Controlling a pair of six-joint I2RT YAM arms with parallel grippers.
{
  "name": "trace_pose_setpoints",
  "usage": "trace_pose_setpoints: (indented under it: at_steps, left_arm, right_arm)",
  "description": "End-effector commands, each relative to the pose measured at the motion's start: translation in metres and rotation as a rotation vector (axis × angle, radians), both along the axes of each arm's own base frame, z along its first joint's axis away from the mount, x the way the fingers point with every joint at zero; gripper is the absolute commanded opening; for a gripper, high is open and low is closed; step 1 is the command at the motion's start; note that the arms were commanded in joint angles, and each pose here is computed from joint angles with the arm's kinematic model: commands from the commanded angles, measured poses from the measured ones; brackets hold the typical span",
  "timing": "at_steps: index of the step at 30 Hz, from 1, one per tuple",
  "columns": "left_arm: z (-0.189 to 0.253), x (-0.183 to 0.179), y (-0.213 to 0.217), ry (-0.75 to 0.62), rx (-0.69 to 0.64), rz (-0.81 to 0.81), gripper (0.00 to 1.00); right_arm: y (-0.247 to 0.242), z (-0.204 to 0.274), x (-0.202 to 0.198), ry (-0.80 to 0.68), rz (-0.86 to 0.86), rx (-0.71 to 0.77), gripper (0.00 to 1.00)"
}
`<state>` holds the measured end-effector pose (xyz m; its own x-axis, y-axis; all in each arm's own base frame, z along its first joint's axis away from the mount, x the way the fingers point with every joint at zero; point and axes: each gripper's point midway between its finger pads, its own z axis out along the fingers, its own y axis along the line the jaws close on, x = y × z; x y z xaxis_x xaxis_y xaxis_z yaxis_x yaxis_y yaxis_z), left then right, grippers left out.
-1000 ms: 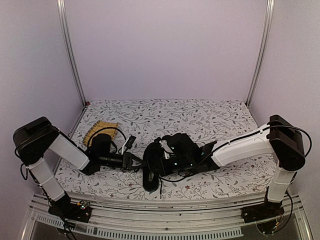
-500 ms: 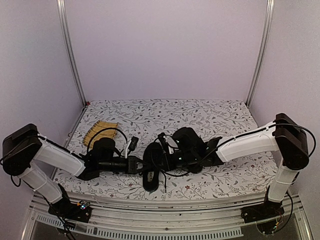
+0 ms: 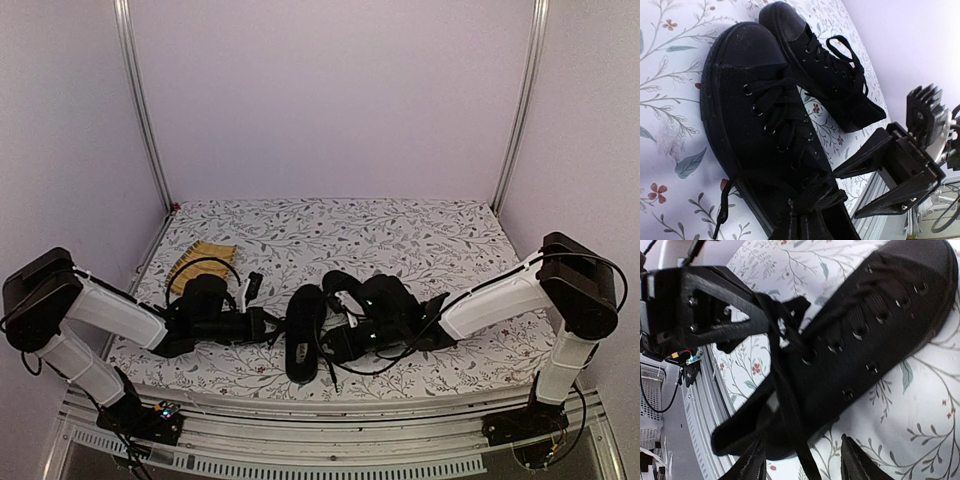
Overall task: Tie the shoes
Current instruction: Cross the half-tied shoelace with the shoelace loop.
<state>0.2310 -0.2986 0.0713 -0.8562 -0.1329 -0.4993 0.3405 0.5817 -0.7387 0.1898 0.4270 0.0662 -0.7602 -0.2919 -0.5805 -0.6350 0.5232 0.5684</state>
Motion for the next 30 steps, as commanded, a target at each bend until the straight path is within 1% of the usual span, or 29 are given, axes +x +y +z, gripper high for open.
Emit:
trace_pose_setpoints:
  at_steps: [1, 4, 7, 10, 18, 20, 23, 24, 26, 27, 30]
  left_arm:
    - [0.002, 0.003, -0.005, -0.004, -0.005, -0.035, 0.00]
    - [0.003, 0.004, -0.007, -0.002, -0.009, -0.041, 0.00]
    - [0.002, 0.003, -0.010, 0.007, -0.014, -0.054, 0.00]
    - [0.002, 0.002, -0.011, 0.010, -0.014, -0.058, 0.00]
    - [0.001, 0.002, -0.013, 0.008, -0.017, -0.072, 0.00]
    - [0.002, 0.001, -0.014, 0.007, -0.020, -0.075, 0.00]
    - [0.004, 0.002, -0.014, 0.000, -0.026, -0.078, 0.00]
    - [0.004, 0.001, -0.014, -0.003, -0.028, -0.080, 0.00]
    - [0.005, 0.002, -0.014, -0.007, -0.031, -0.079, 0.00]
    - [0.005, 0.001, -0.014, -0.009, -0.033, -0.081, 0.00]
    - [0.006, 0.000, -0.014, -0.013, -0.038, -0.085, 0.00]
  right_arm:
    - [-0.002, 0.010, 0.002, -0.075, 0.017, 0.067, 0.53]
    - [-0.003, 0.004, 0.004, -0.094, 0.013, 0.065, 0.53]
    - [-0.001, 0.005, 0.009, -0.109, 0.003, 0.079, 0.51]
    - [0.003, 0.012, 0.011, -0.124, 0.009, 0.105, 0.47]
    - [0.012, 0.002, 0.012, -0.111, 0.033, 0.106, 0.35]
    - [0.013, 0.000, 0.011, -0.108, 0.035, 0.107, 0.30]
    - [0.014, 0.001, 0.011, -0.107, 0.039, 0.116, 0.20]
    - [0.013, 0.000, 0.011, -0.106, 0.038, 0.116, 0.14]
    - [0.014, 0.002, 0.012, -0.112, 0.035, 0.122, 0.06]
    - [0.013, 0.003, 0.013, -0.115, 0.030, 0.124, 0.03]
    - [0.012, 0.013, 0.014, -0.127, 0.022, 0.140, 0.02]
